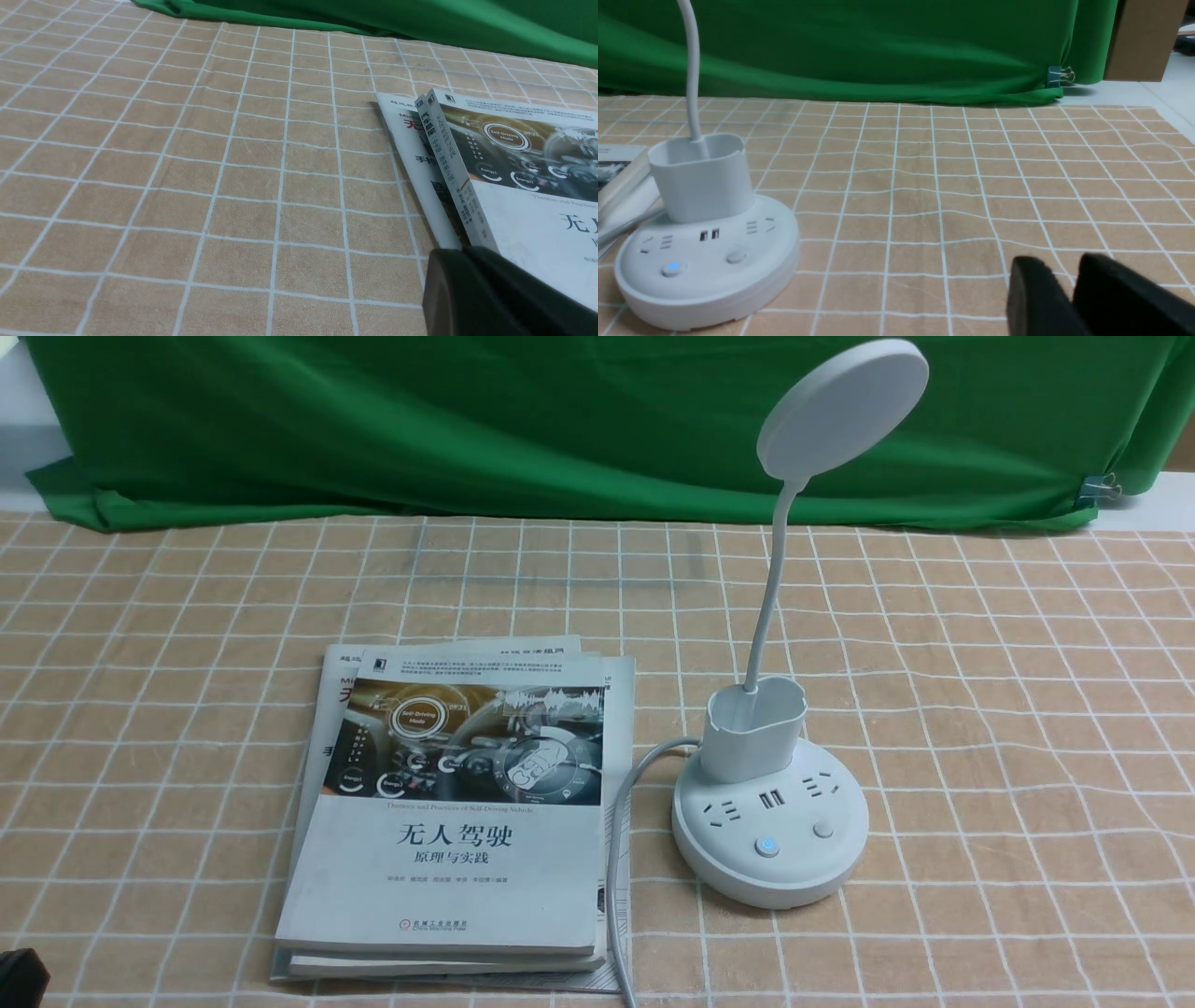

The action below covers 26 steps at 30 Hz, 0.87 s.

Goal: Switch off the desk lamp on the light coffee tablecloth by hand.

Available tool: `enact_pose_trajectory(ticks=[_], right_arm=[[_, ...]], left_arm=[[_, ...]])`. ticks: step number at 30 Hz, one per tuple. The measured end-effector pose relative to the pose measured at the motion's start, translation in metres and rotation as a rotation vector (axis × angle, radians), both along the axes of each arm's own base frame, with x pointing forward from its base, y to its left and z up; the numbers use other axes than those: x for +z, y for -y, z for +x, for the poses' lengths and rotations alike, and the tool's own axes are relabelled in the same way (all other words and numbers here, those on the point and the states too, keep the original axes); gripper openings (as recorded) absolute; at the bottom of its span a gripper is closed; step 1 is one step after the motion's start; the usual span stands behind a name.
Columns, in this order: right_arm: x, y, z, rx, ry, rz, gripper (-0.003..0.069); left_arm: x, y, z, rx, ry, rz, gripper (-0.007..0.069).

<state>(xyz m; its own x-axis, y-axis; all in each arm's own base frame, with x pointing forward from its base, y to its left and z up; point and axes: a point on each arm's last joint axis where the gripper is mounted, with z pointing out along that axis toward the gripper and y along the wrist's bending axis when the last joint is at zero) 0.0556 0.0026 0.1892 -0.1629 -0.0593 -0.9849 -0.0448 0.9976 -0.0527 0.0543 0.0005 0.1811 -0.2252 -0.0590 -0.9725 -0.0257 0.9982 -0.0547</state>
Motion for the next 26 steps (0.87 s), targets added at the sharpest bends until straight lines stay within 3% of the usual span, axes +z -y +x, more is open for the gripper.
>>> enact_pose_trajectory(ticks=[26], right_arm=[[-0.0001, 0.0000, 0.0000, 0.000, -0.001, 0.000, 0.0227]], left_arm=[[0.0000, 0.0000, 0.0000, 0.000, 0.000, 0.001, 0.0003]])
